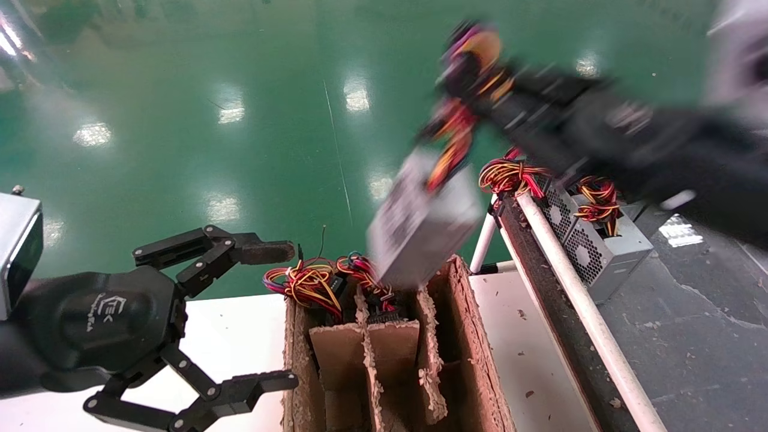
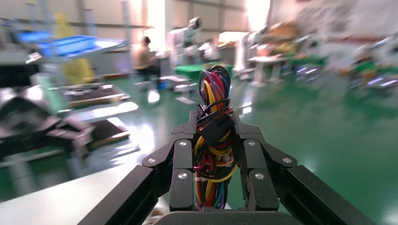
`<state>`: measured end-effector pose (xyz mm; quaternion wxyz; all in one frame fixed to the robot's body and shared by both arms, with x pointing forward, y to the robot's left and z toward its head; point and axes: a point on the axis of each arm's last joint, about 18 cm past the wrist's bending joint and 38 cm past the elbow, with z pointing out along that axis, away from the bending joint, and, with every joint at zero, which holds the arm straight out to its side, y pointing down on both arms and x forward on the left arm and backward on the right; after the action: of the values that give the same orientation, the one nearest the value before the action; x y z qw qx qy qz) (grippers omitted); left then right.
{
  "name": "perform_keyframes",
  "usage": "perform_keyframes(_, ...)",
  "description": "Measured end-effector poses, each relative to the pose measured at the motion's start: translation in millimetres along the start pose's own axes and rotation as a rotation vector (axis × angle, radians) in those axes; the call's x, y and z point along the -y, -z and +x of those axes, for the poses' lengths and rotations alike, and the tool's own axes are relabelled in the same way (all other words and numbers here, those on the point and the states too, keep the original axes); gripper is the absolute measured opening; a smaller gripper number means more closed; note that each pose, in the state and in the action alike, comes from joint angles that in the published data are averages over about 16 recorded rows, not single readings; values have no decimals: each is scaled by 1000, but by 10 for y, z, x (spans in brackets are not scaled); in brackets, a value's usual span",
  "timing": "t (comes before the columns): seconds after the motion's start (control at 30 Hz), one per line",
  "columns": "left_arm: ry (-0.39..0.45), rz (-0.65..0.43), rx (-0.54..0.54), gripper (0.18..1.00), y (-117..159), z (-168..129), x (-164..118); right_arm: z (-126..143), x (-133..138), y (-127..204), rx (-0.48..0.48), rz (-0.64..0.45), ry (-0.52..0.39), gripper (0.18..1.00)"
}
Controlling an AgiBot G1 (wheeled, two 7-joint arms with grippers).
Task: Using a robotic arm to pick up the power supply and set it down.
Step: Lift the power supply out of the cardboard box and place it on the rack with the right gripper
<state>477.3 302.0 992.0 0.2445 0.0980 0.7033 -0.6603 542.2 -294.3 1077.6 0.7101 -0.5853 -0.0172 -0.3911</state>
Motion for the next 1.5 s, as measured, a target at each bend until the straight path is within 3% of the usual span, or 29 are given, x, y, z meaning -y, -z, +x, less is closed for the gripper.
perform_keyframes(0.37, 0, 0, 0, 1001, 0, 0, 0, 740, 898, 867, -324, -57, 241, 324)
perform_keyframes(0.63, 0, 0, 0, 1001, 0, 0, 0, 1024, 1126, 1625, -493, -210, 313, 324)
perform_keyframes(0.8, 0, 0, 0, 1001, 0, 0, 0, 1081, 967, 2000, -536, -332, 293, 324)
perform_keyframes(1.0, 0, 0, 0, 1001, 0, 0, 0, 1056, 530, 2212, -520, -457, 226, 324)
perform_keyframes(1.27, 0, 0, 0, 1001, 0, 0, 0, 959, -26, 2138, -455, -545, 168, 323)
perform_keyframes(1.5, 0, 0, 0, 1001, 0, 0, 0, 942, -238, 1909, -423, -555, 162, 320)
